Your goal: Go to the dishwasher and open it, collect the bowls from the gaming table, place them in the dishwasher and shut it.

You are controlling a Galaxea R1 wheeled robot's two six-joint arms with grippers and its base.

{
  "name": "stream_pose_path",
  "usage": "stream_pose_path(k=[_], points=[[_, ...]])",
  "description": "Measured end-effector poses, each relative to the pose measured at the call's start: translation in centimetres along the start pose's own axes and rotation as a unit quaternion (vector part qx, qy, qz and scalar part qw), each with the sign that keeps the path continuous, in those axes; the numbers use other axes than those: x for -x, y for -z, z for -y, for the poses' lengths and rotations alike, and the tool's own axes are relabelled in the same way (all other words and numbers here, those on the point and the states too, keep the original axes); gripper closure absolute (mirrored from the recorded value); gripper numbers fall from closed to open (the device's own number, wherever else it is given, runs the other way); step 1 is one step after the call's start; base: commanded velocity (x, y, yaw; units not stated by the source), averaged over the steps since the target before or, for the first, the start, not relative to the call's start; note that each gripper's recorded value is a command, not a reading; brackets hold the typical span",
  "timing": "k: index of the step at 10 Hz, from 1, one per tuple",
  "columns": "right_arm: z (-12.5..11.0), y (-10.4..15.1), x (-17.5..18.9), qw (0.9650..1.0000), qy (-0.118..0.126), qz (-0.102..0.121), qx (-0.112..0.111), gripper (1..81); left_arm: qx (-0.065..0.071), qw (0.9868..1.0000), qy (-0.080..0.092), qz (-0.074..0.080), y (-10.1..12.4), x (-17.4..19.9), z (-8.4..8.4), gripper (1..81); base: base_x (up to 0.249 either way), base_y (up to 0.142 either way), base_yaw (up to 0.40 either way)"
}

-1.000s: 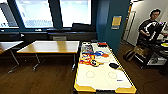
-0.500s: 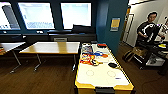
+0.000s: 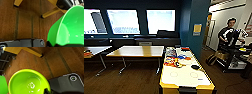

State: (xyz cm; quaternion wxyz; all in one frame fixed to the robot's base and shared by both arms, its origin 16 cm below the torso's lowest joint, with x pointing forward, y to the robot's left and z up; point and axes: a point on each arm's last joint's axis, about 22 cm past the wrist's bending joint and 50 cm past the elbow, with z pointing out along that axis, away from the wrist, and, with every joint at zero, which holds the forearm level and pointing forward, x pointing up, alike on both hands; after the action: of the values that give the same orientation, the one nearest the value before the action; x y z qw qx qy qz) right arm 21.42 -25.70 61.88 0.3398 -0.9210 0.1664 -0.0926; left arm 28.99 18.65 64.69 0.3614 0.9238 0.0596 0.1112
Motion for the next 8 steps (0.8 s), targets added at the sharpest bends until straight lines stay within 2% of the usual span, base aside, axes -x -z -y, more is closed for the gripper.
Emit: stream_pose_path(k=[1, 3, 6, 8], points=[[-0.5, -0.8, 0.9, 1.0000, 0.000, 0.006, 0.004, 81.1, -0.006, 1.0000, 0.001, 0.003, -0.3, 0.8, 0.7, 81.1, 0.000, 0.000, 0.000], [-1.2, -2.5, 0.8, 0.9999, 0.006, 0.001, 0.014, 81.1, -0.011, 0.9999, -0.009, 0.000, -1.1, 1.0, 1.2, 81.1, 0.000, 0.000, 0.000], [-4.5, -5.0, 3.9, 0.9988, 0.006, 0.012, 0.047, 81.1, -0.022, 0.9996, -0.009, 0.013, -2.6, 4.7, 2.9, 81.1, 0.000, 0.000, 0.000], [-6.7, -6.4, 5.3, 0.9972, 0.009, 0.014, 0.072, 81.1, -0.036, 0.9992, -0.008, 0.013, -3.1, 6.3, 4.8, 81.1, 0.000, 0.000, 0.000]])
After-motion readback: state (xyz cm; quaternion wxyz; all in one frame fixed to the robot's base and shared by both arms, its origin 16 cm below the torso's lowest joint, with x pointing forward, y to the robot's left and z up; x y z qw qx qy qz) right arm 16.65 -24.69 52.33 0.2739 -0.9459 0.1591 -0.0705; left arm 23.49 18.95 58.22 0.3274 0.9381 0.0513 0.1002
